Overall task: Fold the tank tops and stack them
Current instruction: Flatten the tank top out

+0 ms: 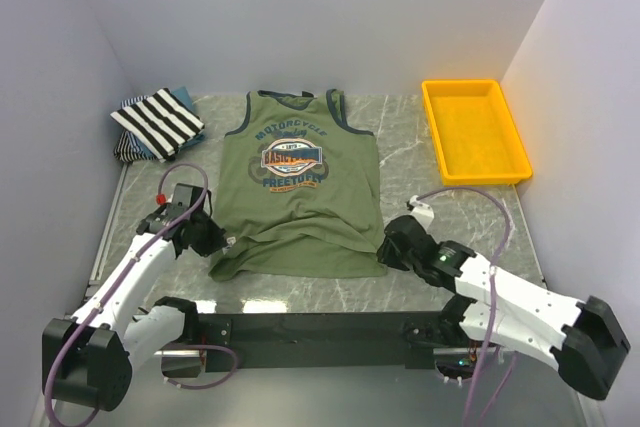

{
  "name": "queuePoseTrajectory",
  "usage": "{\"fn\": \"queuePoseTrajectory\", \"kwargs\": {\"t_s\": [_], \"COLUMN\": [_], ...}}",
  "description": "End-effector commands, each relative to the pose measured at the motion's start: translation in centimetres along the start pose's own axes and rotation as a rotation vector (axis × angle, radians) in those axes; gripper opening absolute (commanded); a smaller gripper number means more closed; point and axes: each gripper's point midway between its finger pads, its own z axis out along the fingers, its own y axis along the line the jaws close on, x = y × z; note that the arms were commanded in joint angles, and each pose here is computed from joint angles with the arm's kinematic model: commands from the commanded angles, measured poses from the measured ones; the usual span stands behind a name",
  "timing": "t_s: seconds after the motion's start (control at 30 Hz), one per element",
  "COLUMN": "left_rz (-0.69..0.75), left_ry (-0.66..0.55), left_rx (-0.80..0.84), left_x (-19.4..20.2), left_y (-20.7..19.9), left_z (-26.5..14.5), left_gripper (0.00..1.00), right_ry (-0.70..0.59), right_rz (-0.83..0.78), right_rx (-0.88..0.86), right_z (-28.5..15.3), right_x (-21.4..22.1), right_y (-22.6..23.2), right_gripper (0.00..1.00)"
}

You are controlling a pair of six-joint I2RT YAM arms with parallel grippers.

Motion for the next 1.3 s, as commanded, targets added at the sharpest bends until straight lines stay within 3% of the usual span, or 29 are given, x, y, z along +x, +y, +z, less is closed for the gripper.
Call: {"fn": "queuePoseTrajectory", "kwargs": {"t_s": [0.0, 0.13, 0.37, 0.57, 1.0, 1.13, 1.17, 1.2, 1.27], "left_rz": [-0.001, -0.031, -0.034, -0.041, -0.078, -0.085, -0.086, -0.088, -0.089], "left_ry": [-0.013, 0.006, 0.054, 0.041, 0.029, 0.025, 0.034, 0.041, 0.042], "left_rx": [-0.011, -0.023, -0.038, -0.022, -0.039, -0.037, -0.034, -0.039, -0.044], "left_x": [-0.3, 0.7, 2.4, 2.0, 1.8, 1.7, 1.9, 2.0, 2.1], "left_y": [0.1, 1.1, 2.2, 1.6, 1.9, 1.8, 1.7, 1.8, 1.9], "left_z": [-1.0, -1.0, -0.7, -1.9, -2.1, -2.1, -2.1, -1.9, -1.8], "left_gripper": [0.06, 0.25, 0.35, 0.53, 0.55, 0.56, 0.56, 0.56, 0.56], "right_ry": [-0.066, -0.068, -0.064, -0.074, -0.055, -0.051, -0.051, -0.060, -0.069], "right_rz": [-0.044, -0.076, -0.106, -0.127, -0.175, -0.180, -0.178, -0.179, -0.168], "right_rx": [0.008, 0.024, 0.048, -0.003, 0.085, 0.090, 0.093, 0.109, 0.153], "right_z": [0.2, 0.5, 1.3, 0.9, 1.6, 2.3, 2.3, 2.4, 2.1], "right_x": [-1.7, -1.8, -1.7, -1.8, -0.3, -0.2, -0.2, -0.4, -0.5], "right_y": [1.1, 1.0, 1.0, 2.4, 1.2, 1.4, 1.5, 1.3, 0.3], "right_gripper": [0.40, 0.41, 0.41, 0.41, 0.40, 0.30, 0.24, 0.07, 0.00]}}
